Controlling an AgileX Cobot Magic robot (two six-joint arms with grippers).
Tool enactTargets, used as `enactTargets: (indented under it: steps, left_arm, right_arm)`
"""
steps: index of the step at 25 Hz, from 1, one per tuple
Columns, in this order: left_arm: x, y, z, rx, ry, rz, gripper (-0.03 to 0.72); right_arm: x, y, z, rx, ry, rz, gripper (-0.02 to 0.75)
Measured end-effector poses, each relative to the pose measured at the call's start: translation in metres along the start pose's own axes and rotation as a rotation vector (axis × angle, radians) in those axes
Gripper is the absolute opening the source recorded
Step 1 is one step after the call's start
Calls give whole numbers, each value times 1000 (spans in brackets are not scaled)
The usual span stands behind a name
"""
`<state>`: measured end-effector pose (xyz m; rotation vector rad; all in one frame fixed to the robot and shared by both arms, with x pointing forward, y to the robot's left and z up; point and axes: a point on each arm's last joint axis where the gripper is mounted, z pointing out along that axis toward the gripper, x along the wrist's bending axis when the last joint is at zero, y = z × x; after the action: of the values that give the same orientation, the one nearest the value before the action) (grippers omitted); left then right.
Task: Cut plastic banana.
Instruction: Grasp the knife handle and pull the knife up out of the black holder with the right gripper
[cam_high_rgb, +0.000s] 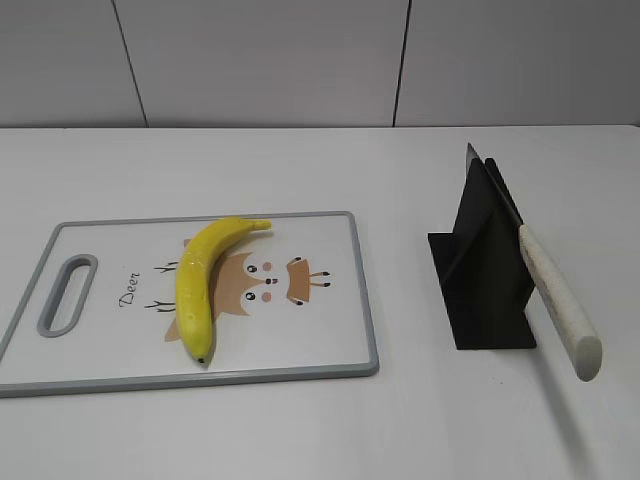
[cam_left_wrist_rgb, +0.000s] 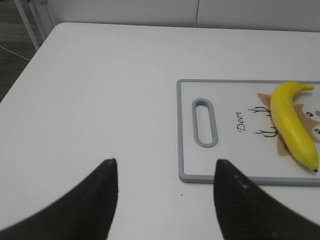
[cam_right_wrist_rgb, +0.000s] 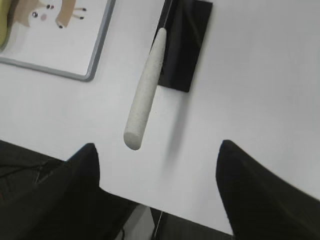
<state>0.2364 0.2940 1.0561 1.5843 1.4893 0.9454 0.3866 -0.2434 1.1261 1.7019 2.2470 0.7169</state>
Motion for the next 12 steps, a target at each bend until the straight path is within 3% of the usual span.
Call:
enactTargets:
  steps: [12]
  left_arm:
    - [0, 0, 0, 0, 0, 0, 571]
  right_arm:
    - [-4, 35, 123, 343, 12, 66, 570]
